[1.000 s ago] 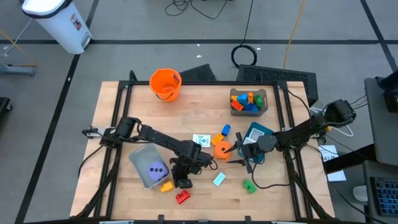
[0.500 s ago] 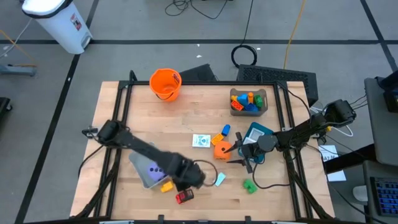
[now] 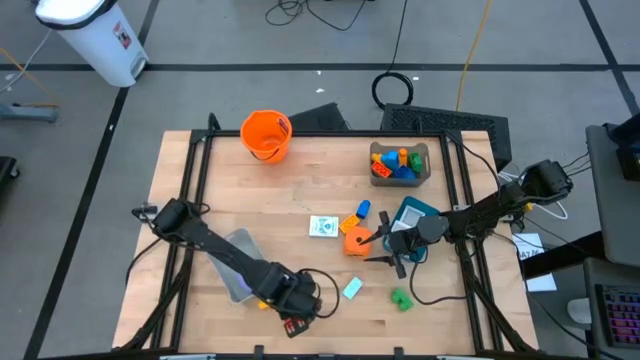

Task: Pick & Place Toys
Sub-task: Put the yellow game piece into the black bin

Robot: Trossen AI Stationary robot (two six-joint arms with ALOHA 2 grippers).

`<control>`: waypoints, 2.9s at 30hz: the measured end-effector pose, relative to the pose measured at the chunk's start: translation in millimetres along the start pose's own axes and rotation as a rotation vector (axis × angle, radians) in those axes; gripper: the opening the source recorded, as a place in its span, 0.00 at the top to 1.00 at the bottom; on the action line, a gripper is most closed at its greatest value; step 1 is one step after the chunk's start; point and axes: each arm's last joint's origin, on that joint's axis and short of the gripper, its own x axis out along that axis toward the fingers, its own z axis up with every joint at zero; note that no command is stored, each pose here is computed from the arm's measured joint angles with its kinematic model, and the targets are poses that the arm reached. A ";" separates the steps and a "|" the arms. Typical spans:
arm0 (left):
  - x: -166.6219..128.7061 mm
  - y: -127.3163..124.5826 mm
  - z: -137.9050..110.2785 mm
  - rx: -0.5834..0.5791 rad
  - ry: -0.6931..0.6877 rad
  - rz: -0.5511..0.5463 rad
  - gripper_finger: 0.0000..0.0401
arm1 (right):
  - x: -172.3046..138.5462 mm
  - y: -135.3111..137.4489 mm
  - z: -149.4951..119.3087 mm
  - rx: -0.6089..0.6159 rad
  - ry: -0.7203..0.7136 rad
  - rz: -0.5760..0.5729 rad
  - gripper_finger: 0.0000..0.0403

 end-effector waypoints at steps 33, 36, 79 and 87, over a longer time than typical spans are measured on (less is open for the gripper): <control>49.6 26.0 -20.9 -0.134 0.203 0.155 0.29 | 0.1 -4.3 -2.8 -0.028 0.026 -0.015 0.51; 50.2 26.6 -21.2 -0.145 0.203 0.162 0.29 | 0.1 -4.3 -2.8 -0.028 0.026 -0.015 0.51; 37.4 56.4 46.9 0.211 -0.003 0.152 0.29 | 0.1 -4.2 -3.5 -0.039 0.033 -0.014 0.51; 16.4 55.0 54.5 0.205 -0.034 0.205 0.29 | 0.1 -4.2 -3.6 -0.036 0.034 -0.014 0.51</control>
